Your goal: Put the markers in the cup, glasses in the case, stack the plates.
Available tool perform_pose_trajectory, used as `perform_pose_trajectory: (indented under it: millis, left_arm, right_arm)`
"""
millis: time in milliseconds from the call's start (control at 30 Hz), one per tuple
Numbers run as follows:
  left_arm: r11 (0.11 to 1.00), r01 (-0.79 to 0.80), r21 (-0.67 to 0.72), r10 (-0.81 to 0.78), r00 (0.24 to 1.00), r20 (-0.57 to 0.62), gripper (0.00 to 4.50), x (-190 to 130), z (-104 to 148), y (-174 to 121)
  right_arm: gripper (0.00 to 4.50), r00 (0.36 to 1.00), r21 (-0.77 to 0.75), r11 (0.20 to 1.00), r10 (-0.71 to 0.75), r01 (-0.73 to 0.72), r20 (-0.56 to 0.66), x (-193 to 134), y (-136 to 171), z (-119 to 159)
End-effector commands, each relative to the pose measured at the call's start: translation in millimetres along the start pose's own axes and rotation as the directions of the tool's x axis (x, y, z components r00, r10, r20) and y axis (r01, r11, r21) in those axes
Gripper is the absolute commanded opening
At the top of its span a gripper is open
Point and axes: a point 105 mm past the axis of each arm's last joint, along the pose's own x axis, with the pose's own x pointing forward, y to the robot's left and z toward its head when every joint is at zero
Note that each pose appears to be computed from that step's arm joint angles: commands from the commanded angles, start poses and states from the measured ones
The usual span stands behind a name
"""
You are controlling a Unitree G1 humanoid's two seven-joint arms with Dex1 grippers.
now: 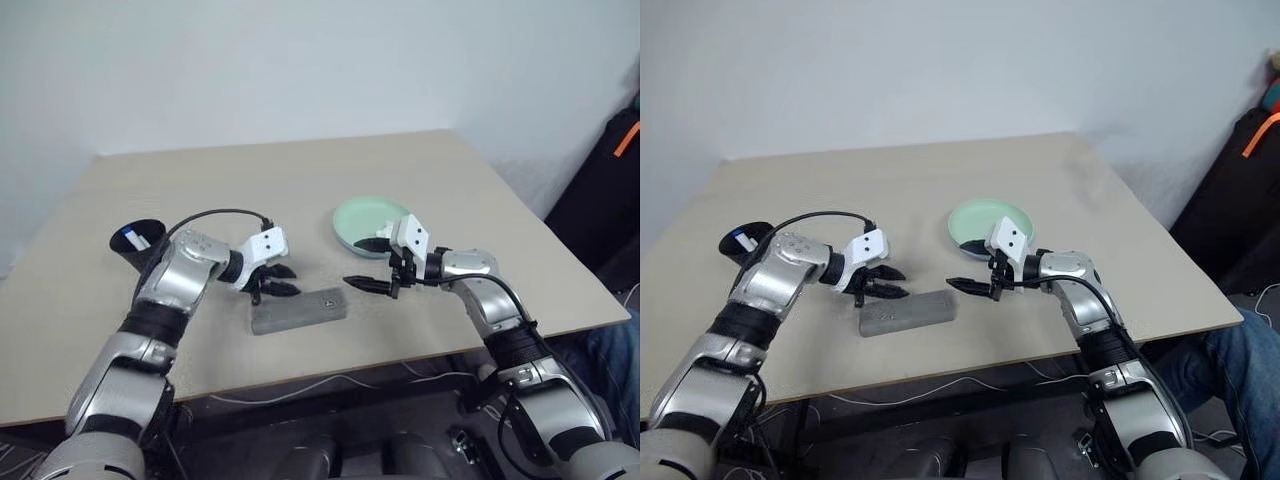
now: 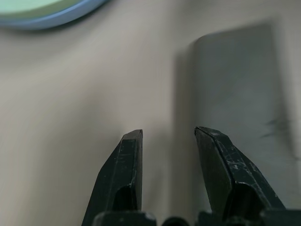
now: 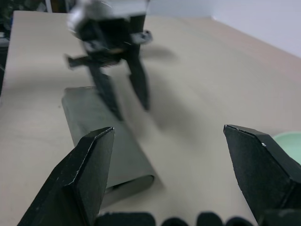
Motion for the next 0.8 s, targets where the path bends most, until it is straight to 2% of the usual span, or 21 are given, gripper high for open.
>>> perform_pose_trajectory:
  millis: [33, 133, 300, 400, 500, 567, 700, 800]
  left_arm:
    - [0.998, 0.038, 0.058, -0.038, 0.999, -0.002, 1.79, -8.7, 7.8, -16.0]
    - [0.997, 0.053, 0.058, -0.05, 0.998, -0.043, 1.79, -7.3, -2.4, -28.4]
    - [1.0, -0.016, 0.027, 0.017, 1.0, -0.023, 1.79, -7.8, -2.6, -24.4]
    - [0.992, -0.124, -0.003, 0.123, 0.988, 0.098, 1.79, -17.1, 16.5, -9.3]
    - [0.969, -0.242, -0.04, 0.244, 0.936, 0.253, 1.79, -32.6, 39.3, 7.0]
    - [0.938, -0.332, -0.098, 0.345, 0.871, 0.349, 1.79, -48.9, 51.6, 19.4]
    - [0.834, -0.497, -0.24, 0.551, 0.715, 0.43, 1.79, -78.9, 53.9, 42.4]
    - [0.712, -0.602, -0.362, 0.697, 0.542, 0.469, 1.79, -102.1, 49.3, 55.3]
  right_arm:
    - [4.03, 0.999, -0.045, 0.999, -0.007, 0.008, 0.031, -0.8, -3.4, 11.6]
    - [4.03, 0.999, -0.043, 0.999, -0.005, 0.007, 0.033, 0.6, -3.4, 11.3]
    - [4.03, 0.999, -0.041, 0.999, 0.003, -0.002, 0.035, 2.6, -2.3, 11.2]
    - [4.03, 0.999, -0.039, 0.999, 0.012, -0.011, 0.035, 4.2, 0.0, 10.4]
    - [4.03, 0.999, -0.036, 0.999, 0.015, -0.014, 0.034, 5.1, 1.5, 9.3]
    - [4.03, 0.999, -0.032, 0.999, 0.018, -0.017, 0.034, 5.4, 3.1, 8.1]
    - [4.03, 1.0, -0.015, 1.0, 0.004, -0.004, 0.029, 5.0, 3.5, 3.0]
    - [4.03, 0.999, 0.013, 0.999, -0.045, 0.045, 0.029, 3.4, -2.8, -1.4]
